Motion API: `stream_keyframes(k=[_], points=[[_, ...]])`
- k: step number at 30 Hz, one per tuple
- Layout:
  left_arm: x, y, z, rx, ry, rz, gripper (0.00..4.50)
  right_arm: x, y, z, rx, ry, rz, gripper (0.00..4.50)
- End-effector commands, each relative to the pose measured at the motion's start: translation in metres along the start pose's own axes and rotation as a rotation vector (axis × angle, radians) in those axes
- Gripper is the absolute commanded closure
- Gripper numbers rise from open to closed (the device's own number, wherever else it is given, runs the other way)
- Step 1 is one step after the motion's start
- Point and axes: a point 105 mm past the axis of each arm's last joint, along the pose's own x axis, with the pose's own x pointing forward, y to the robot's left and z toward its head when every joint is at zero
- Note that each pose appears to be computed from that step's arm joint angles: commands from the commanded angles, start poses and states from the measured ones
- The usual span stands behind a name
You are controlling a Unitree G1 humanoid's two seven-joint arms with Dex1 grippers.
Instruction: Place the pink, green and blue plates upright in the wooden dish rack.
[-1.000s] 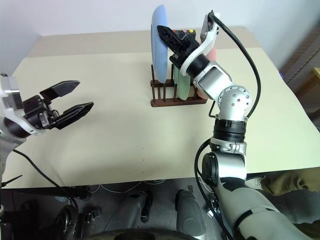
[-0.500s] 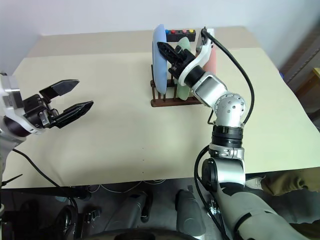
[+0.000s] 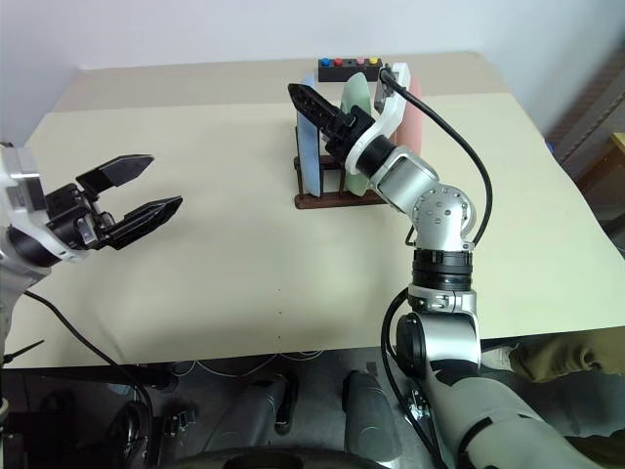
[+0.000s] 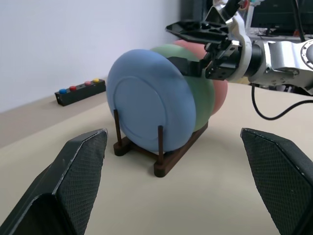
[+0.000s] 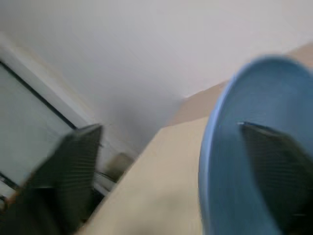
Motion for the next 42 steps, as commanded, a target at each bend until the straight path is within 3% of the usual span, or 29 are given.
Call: stream_keyframes(k=[1,9,17,23,32,42], points=[[0.002,-0.002,0.009,0.038,-0.029,-0.012,0.00,0.003,0.024,0.017,-0.118,-0.059,0.090,0.04],[0.002,-0.003,0.010,0.041,-0.028,-0.016,0.00,0.005,0.032,0.027,-0.181,-0.098,0.127,0.04],[0.003,-0.003,0.009,0.038,-0.021,-0.028,0.00,-0.016,0.053,0.068,-0.260,-0.247,0.297,0.04],[-0.005,-0.004,0.002,0.032,0.045,-0.078,0.00,-0.061,0.056,0.050,-0.518,-0.023,0.520,0.04],[-0.024,0.002,-0.029,0.075,0.166,-0.081,0.00,-0.122,0.016,0.025,-0.645,0.289,0.536,0.04],[-0.031,-0.009,-0.039,0.077,0.192,-0.126,0.00,-0.134,0.006,0.010,-0.674,0.331,0.523,0.04]])
